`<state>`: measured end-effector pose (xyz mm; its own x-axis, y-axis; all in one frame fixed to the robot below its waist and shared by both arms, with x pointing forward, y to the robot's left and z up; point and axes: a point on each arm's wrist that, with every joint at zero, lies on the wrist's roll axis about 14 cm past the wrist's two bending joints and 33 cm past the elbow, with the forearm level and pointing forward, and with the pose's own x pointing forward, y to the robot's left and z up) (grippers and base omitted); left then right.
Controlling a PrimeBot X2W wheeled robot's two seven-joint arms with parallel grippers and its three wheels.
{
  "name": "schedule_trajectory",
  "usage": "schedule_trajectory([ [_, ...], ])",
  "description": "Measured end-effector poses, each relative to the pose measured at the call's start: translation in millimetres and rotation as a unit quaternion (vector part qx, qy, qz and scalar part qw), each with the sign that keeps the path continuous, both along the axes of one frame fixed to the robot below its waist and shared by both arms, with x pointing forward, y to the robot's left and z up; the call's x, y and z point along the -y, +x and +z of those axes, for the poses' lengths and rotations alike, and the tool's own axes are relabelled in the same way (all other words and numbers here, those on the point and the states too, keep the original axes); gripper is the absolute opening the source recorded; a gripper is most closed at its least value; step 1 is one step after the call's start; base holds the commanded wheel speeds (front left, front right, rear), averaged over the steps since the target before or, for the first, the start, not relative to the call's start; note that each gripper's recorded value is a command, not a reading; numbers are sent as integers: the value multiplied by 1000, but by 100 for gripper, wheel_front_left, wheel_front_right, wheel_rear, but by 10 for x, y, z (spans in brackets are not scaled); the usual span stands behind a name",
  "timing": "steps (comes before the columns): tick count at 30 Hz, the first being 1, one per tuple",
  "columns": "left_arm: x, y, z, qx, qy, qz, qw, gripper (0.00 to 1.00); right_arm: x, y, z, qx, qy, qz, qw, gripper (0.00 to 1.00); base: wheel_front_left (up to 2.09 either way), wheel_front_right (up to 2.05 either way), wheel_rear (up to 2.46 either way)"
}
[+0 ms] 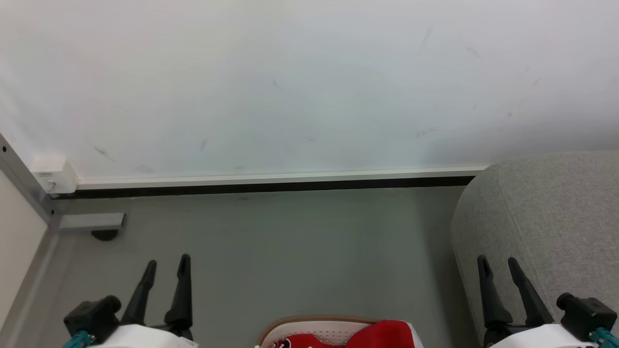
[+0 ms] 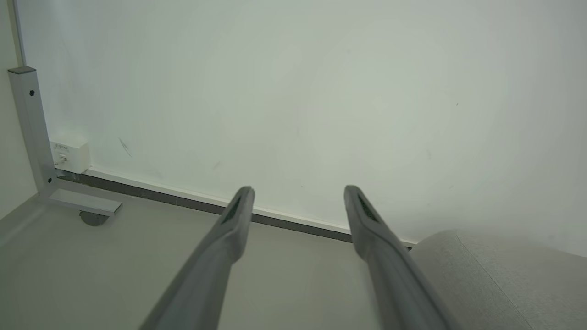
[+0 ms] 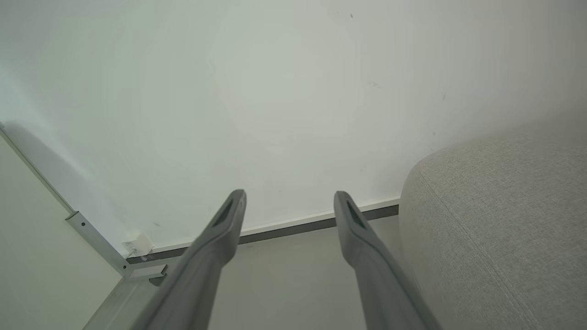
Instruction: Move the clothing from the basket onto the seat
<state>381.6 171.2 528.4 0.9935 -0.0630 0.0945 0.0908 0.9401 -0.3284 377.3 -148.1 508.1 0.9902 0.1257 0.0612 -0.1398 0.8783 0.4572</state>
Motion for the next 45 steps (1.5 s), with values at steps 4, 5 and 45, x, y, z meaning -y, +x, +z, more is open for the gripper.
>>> schedule_trajectory([
  [4,28,-7,10,5,22,-4,1000,100,3,-3,8,5,-16,-1,1000,100,0,0,0],
  [5,32,-9,15,7,26,-4,1000,100,6,-3,11,6,-21,-1,1000,100,0,0,0],
  [45,189,-84,196,71,174,-20,982,100,-20,-31,136,49,-132,-4,990,100,0,0,0],
])
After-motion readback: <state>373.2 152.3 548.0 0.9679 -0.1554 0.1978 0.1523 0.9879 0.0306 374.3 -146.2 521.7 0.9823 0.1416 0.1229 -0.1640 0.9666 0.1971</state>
